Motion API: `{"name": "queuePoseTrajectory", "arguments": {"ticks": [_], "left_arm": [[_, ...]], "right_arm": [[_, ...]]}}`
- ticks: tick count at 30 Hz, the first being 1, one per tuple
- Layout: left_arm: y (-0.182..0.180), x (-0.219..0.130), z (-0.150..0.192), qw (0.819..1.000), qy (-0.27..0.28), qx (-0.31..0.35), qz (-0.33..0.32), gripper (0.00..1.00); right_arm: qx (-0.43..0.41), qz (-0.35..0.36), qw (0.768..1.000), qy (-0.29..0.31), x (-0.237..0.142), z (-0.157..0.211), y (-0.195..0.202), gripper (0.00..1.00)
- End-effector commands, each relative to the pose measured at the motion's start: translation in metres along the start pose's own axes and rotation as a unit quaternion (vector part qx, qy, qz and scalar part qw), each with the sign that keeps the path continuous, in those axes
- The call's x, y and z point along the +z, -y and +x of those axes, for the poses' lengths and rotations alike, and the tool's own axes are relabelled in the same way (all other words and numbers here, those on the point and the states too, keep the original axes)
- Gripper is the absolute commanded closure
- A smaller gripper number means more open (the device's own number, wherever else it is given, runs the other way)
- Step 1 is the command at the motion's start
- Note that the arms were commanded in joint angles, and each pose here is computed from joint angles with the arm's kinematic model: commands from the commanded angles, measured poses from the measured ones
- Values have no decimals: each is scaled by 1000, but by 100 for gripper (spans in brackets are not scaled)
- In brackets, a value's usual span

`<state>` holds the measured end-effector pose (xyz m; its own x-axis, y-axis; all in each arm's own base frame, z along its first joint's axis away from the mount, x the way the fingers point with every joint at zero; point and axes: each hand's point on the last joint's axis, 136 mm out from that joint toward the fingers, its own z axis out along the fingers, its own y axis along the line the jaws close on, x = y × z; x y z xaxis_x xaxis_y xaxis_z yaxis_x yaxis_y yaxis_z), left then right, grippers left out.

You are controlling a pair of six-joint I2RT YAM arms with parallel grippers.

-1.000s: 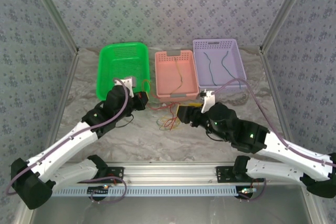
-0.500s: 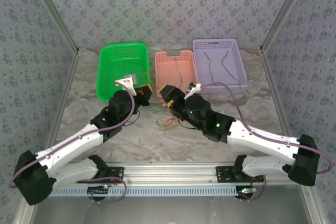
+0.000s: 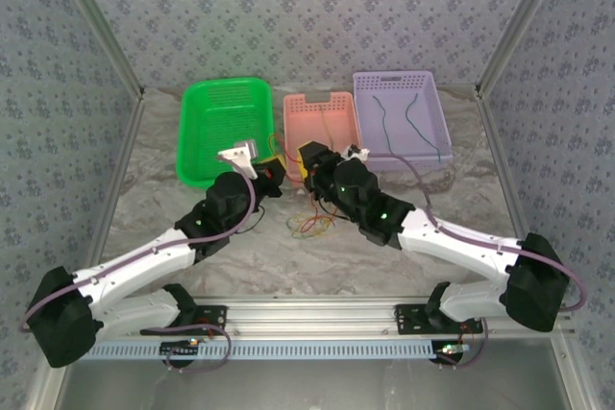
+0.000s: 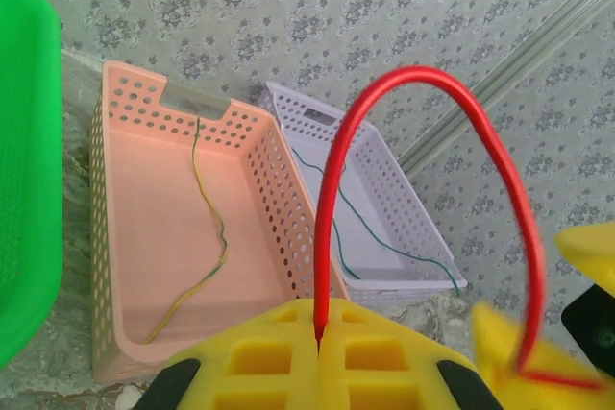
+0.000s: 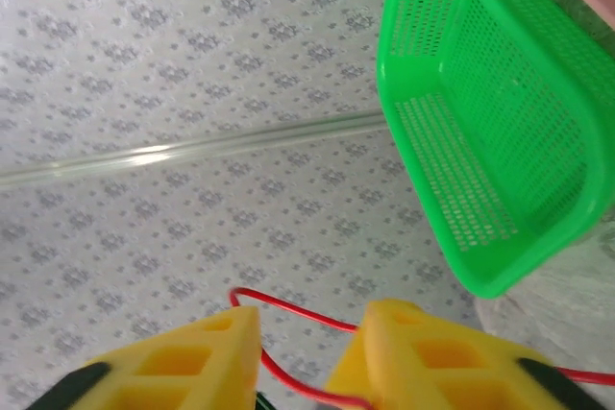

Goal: Untangle the cables

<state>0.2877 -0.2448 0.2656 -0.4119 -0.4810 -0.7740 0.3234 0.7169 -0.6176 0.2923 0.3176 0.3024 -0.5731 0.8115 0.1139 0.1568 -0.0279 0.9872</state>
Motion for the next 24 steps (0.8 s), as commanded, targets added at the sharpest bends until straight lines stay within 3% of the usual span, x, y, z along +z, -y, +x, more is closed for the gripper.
{"name": "queuePoseTrajectory", "arguments": {"ticks": [1, 3, 10, 15, 19, 24], "left_arm": [[7, 1, -3, 1000, 12, -2, 13, 100], [8, 3, 1, 1000, 6, 0, 16, 100], [19, 9, 23, 998, -39, 28, 41, 100], [35, 15, 55, 990, -97, 89, 56, 100], [49, 19, 78, 980, -128, 134, 65, 100], [76, 31, 103, 967, -160, 181, 87, 100]], "right_arm": [[25, -27, 999, 4, -2, -6, -19, 83], [22, -23, 999, 9, -4, -10, -20, 100], [-64, 0, 997, 45, -28, -48, -46, 100], [-184, -3, 982, 53, -32, -78, -113, 100], [-283, -12, 959, 27, -14, -88, -154, 100], [-371, -33, 926, -56, 21, -84, -190, 100]]}}
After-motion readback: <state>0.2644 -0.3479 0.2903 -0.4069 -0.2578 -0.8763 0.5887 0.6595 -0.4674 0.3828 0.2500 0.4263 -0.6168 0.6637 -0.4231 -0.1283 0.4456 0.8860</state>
